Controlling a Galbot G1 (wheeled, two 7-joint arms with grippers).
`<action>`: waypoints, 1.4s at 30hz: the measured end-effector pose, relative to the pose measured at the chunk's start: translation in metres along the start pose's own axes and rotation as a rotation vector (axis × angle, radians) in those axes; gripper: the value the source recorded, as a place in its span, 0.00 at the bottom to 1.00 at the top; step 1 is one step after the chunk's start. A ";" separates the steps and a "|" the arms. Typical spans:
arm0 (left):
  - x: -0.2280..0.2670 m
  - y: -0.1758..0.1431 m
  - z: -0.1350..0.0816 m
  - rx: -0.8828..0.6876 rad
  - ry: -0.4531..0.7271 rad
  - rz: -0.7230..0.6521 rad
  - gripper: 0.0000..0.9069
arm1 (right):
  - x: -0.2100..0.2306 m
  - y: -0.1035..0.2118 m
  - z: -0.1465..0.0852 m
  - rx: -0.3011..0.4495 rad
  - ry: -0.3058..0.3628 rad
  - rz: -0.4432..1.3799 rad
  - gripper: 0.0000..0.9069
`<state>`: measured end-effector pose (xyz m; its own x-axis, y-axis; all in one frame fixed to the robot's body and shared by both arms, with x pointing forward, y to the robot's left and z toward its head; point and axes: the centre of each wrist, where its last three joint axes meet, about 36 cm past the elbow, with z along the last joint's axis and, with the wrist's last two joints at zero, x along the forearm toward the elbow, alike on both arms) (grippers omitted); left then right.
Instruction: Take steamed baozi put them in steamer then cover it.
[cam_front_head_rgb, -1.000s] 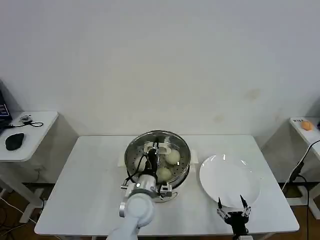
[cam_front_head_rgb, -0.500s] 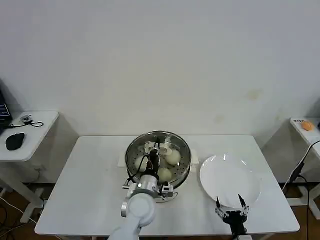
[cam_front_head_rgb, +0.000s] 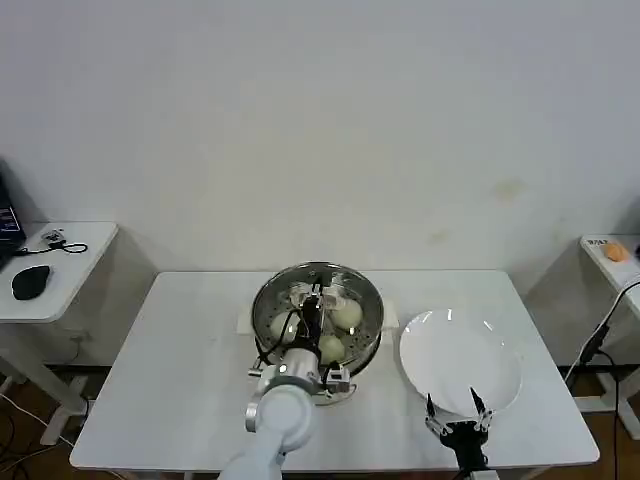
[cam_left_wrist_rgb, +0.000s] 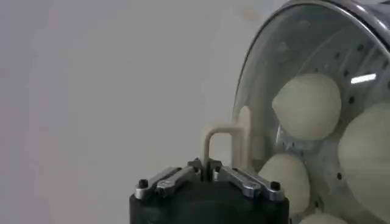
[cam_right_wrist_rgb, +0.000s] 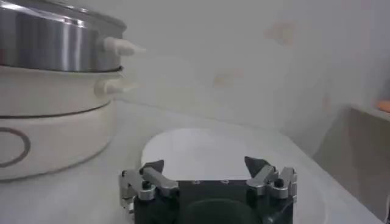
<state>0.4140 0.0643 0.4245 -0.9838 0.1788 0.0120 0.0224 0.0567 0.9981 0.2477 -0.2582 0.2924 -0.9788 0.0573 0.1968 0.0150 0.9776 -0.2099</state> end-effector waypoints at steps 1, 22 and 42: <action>0.000 0.000 0.001 -0.002 0.000 -0.001 1.00 | 0.000 0.000 0.000 0.000 0.000 -0.001 1.00; 0.036 0.017 0.015 0.023 -0.032 -0.026 1.00 | 0.005 0.010 -0.001 0.006 -0.004 -0.022 1.00; 0.103 0.032 0.083 0.485 -0.012 -0.072 1.00 | 0.023 -0.005 -0.013 -0.001 -0.009 -0.050 1.00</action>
<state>0.3283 0.1658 0.4528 -0.9838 0.1687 -0.0600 0.0370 0.5195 0.8536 0.2280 -0.2590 0.3099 -0.9802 0.0066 0.1980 -0.0335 0.9795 -0.1988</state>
